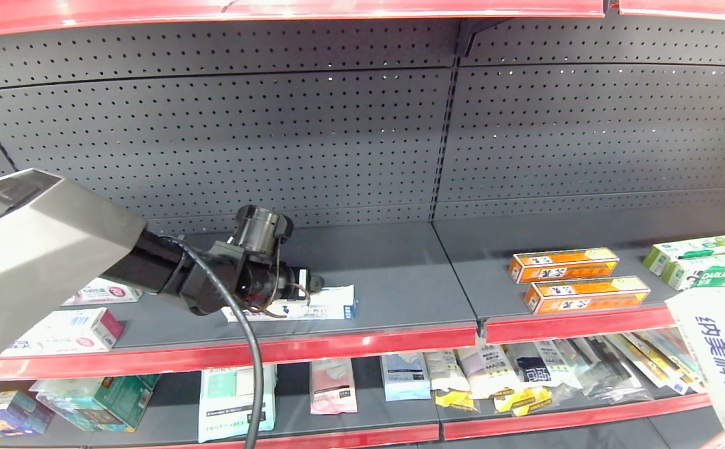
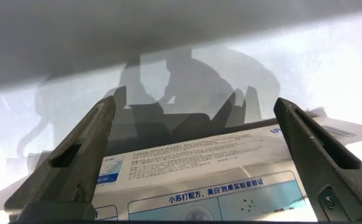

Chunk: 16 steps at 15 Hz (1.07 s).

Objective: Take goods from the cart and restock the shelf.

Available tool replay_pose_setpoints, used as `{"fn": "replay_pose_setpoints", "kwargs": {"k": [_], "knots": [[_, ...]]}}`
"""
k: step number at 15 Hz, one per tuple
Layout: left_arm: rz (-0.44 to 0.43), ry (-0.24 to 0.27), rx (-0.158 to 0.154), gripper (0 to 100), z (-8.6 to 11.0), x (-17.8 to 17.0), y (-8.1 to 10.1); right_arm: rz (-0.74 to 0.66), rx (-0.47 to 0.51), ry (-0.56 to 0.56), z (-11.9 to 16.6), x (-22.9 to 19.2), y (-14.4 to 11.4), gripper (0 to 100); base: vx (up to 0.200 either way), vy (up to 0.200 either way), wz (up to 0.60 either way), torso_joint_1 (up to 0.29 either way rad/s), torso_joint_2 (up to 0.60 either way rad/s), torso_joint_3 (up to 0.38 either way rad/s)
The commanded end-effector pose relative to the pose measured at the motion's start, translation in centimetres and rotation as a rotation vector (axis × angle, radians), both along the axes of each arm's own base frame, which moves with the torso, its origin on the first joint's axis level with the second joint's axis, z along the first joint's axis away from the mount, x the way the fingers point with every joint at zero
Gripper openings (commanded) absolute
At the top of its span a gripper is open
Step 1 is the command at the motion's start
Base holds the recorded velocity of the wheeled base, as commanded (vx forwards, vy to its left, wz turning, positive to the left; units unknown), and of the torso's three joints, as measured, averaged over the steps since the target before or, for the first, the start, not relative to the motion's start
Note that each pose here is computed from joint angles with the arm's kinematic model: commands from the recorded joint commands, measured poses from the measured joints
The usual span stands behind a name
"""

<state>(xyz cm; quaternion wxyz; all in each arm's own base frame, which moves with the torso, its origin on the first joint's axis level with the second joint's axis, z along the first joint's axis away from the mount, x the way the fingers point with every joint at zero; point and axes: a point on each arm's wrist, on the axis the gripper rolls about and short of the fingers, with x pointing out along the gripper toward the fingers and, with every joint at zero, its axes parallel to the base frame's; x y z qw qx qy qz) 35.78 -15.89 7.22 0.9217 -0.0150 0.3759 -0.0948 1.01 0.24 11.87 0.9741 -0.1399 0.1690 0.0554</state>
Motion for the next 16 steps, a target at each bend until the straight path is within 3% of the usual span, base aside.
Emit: {"fn": "replay_pose_setpoints", "kwargs": {"k": [1,16], "knots": [[-0.001,0.005,0.001,100,0.1,-0.3,0.1,0.002,0.000,0.003,0.0,0.0,0.0,0,0.000,0.000,0.00,0.000,0.00,0.000],[0.010,0.014,-0.003,100,0.6,-1.4,1.2,0.002,0.000,0.001,0.0,0.0,0.0,0,0.000,0.000,0.00,0.000,0.00,0.000]]}}
